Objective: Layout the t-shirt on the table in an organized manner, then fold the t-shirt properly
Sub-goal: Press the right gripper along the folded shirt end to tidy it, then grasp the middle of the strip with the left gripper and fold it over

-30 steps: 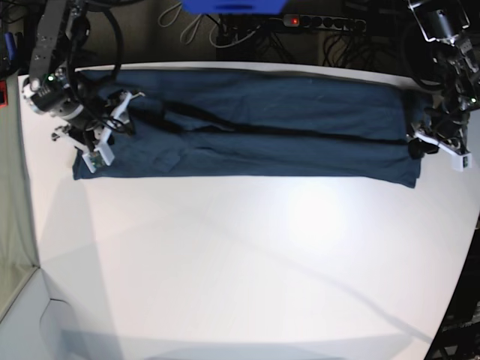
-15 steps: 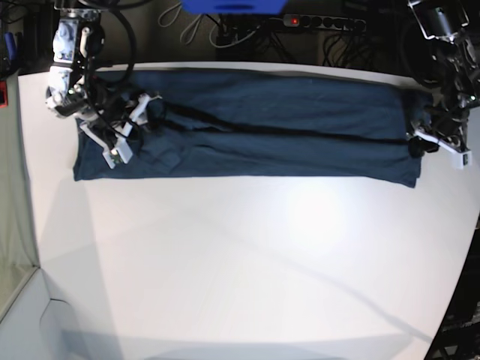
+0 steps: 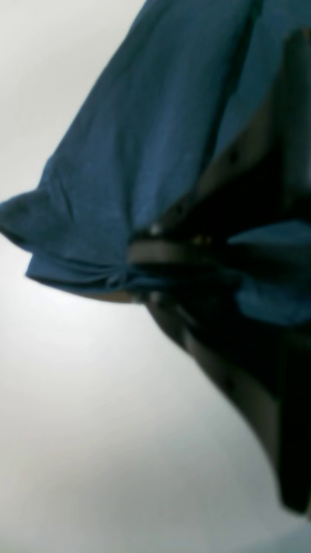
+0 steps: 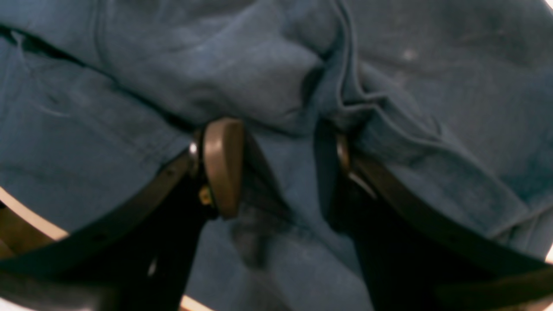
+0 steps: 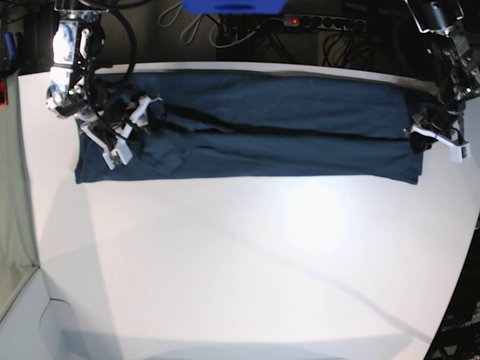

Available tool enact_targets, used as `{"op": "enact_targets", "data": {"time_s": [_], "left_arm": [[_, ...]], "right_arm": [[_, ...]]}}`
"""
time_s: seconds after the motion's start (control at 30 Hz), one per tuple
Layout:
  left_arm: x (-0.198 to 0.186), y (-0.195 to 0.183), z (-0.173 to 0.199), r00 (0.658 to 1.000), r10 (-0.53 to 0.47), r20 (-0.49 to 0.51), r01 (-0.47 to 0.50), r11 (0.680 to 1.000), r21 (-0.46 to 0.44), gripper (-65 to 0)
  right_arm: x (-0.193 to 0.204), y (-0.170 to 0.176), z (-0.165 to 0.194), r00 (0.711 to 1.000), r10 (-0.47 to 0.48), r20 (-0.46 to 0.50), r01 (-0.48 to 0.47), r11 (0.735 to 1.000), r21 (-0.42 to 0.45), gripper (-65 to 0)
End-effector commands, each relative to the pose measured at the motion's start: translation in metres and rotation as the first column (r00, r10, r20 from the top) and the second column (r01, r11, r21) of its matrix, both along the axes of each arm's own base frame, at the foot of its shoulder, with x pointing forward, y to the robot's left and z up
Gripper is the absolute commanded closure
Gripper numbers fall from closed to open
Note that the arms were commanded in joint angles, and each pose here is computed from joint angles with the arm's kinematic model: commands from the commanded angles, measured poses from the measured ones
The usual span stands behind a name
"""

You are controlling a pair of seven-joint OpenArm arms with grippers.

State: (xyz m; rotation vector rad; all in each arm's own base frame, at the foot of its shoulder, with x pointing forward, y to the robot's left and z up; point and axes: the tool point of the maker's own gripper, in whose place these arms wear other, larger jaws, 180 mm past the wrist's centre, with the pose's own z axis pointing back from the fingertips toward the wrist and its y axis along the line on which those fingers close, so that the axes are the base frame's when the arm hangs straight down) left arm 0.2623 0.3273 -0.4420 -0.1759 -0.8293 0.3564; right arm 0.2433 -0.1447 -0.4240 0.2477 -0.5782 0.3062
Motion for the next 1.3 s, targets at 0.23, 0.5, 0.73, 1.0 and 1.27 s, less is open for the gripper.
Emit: {"op": "enact_targets", "data": {"time_s": [0.23, 0.5, 0.73, 1.0, 1.27], "left_arm": [[-0.028, -0.009, -0.025, 0.984, -0.048, -0.172, 0.050, 0.999, 0.005, -0.1], [0.010, -0.032, 0.053, 0.987, -0.161, -0.021, 0.162, 0.978, 0.129, -0.1], [0.026, -0.092, 0.121, 0.962, -0.240, 0.132, 0.216, 0.960, 0.178, -0.1], [0.016, -0.144, 0.128, 0.960, -0.246, 0.132, 0.237, 0.968, 0.081, -0.1], [0.002, -0.232, 0.093, 0.901, -0.433, 0.008, 0.422, 0.883, 0.207, -0.1]], "right_arm": [[-0.001, -0.002, 0.000, 1.000, 0.009, -0.008, -0.009, 1.000, -0.013, -28.1], [-0.007, -0.002, -0.018, 0.999, -0.010, -0.045, 0.011, 1.000, 0.016, -28.1], [-0.011, -0.002, -0.028, 0.998, -0.020, -0.067, 0.022, 0.999, 0.030, -28.1], [-0.010, -0.002, -0.027, 0.998, -0.019, -0.064, 0.021, 0.999, 0.030, -28.1], [-0.011, -0.001, -0.027, 0.998, -0.019, -0.065, 0.021, 0.999, 0.032, -28.1]]}}
